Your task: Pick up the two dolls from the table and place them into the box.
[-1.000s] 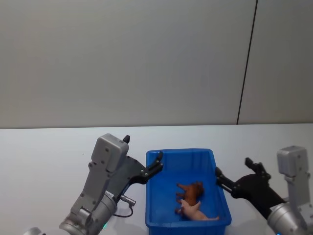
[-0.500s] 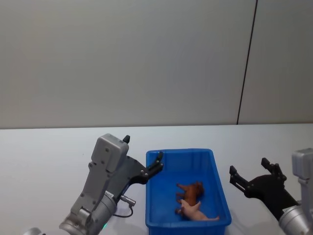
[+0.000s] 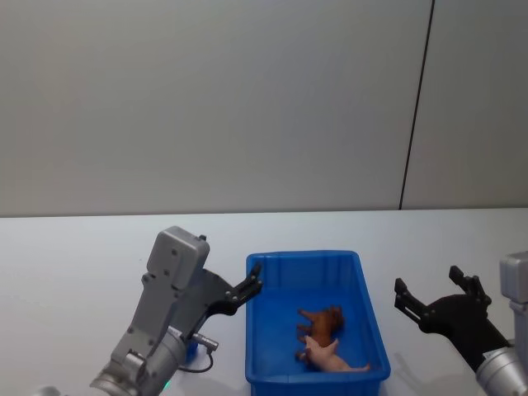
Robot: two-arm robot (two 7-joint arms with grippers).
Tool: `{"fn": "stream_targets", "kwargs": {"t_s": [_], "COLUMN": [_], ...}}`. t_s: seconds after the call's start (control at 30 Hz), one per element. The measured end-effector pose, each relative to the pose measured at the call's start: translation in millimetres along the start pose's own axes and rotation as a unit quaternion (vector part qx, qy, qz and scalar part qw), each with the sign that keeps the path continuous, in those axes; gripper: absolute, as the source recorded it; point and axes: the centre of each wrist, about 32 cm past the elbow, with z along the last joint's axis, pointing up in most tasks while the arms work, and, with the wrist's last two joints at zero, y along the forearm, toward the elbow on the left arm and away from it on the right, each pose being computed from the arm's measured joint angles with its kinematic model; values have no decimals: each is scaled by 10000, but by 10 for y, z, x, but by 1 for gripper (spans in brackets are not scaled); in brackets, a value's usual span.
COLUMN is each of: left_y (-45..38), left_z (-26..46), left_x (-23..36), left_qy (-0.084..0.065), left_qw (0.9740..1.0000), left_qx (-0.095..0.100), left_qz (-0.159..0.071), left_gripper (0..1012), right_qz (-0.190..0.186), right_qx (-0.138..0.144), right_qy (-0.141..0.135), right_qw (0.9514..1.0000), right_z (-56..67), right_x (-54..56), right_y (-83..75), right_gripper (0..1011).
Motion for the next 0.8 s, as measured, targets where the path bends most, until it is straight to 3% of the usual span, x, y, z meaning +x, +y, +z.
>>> {"fn": "stream_targets", "kwargs": {"t_s": [0.33, 0.8], "left_y": [87, 175], "left_z": [-16, -116], "left_x": [48, 137], "left_qy": [84, 415], "left_qw": [9988, 9933], "left_qx": [428, 998], "left_qz": [215, 402], "left_gripper": [1001, 1001], "right_qz": [-32, -51], "right_qx": [3, 6], "right_qy": [-1, -6], "right_qw": [10000, 10000], "right_z": [-1, 0], "right_x": [3, 8], "right_y": [-9, -14], "right_gripper": [1001, 1001]}}
